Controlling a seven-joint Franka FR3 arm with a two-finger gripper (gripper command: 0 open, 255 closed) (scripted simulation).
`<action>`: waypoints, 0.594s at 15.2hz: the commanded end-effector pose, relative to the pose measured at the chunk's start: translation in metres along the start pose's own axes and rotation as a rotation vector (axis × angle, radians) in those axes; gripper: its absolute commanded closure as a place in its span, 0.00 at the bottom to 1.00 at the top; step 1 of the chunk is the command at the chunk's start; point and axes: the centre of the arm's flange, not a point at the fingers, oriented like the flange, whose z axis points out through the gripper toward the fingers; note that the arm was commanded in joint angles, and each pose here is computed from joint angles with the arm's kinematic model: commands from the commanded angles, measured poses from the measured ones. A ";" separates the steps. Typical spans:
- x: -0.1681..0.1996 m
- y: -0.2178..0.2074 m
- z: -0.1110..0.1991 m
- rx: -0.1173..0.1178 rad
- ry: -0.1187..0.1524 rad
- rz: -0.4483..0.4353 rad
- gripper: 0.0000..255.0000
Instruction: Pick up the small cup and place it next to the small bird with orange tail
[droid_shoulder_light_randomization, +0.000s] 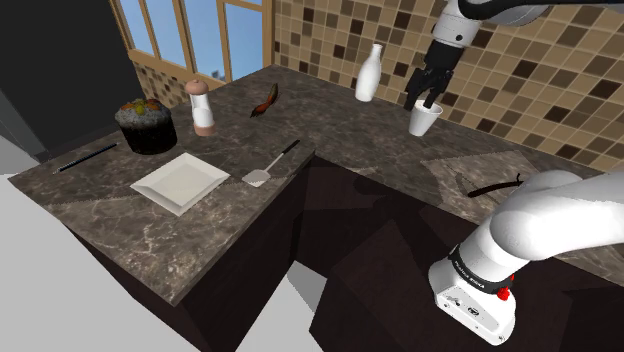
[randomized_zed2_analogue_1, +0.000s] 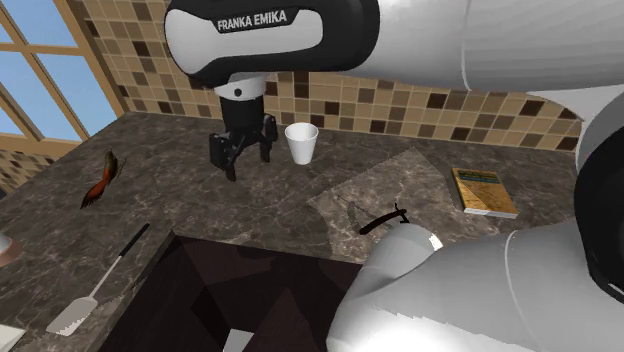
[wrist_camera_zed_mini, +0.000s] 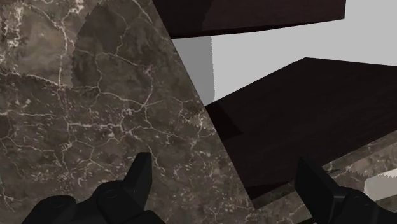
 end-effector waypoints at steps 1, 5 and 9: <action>0.009 0.027 0.005 0.004 0.003 -0.002 0.00; 0.025 0.078 0.012 0.014 0.009 -0.003 0.00; 0.041 0.129 0.020 0.025 0.015 -0.003 0.00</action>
